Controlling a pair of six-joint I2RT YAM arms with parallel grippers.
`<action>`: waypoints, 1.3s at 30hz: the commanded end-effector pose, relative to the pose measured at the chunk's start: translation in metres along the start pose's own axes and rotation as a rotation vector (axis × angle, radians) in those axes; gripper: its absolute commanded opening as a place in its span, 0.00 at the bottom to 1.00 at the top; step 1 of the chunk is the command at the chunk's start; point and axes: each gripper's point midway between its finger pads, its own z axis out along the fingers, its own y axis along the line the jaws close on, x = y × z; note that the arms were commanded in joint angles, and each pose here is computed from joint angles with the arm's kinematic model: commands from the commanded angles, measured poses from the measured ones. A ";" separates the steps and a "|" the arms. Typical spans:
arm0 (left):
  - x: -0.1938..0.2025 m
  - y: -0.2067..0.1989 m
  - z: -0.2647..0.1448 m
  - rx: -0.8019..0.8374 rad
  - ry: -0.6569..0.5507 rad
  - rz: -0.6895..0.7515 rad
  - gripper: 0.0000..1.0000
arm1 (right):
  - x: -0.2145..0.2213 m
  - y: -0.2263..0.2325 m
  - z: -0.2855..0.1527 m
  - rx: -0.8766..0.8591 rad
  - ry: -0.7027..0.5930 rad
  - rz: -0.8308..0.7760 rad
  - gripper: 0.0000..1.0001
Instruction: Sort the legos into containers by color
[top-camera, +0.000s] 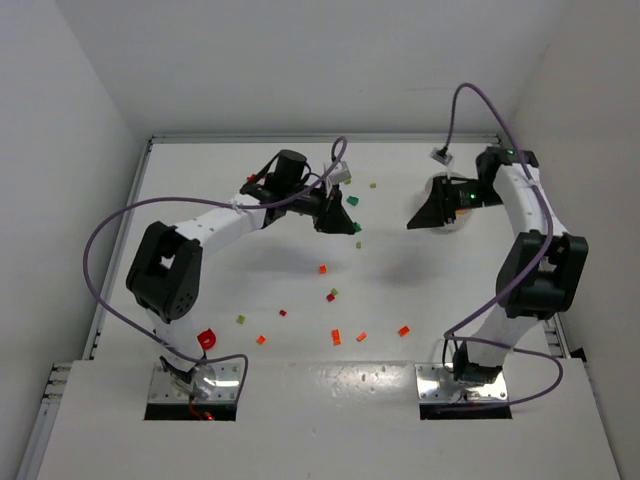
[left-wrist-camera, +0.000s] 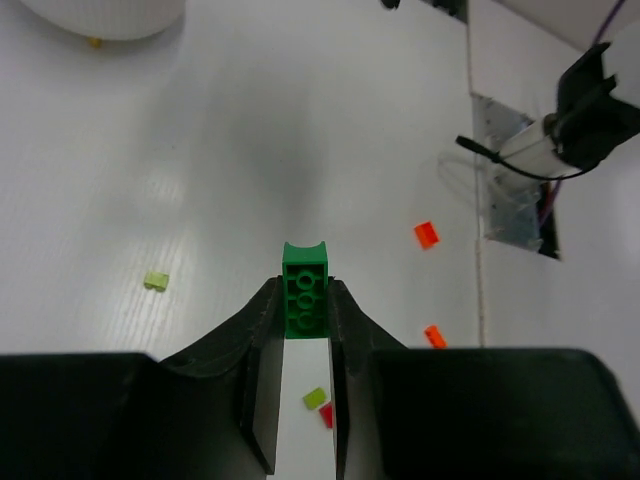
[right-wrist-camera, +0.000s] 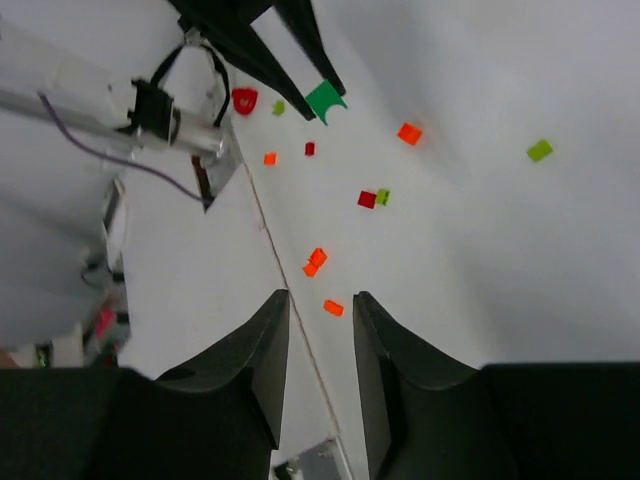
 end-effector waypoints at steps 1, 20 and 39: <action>-0.039 -0.033 -0.020 0.119 -0.083 -0.025 0.13 | -0.016 0.017 0.022 -0.061 0.068 -0.136 0.34; -0.048 -0.057 -0.038 0.165 -0.096 0.025 0.13 | -0.008 0.066 0.114 -0.286 0.280 -0.154 0.44; -0.026 -0.053 -0.029 0.221 -0.063 -0.025 0.15 | -0.016 0.091 0.124 -0.364 0.255 -0.183 0.17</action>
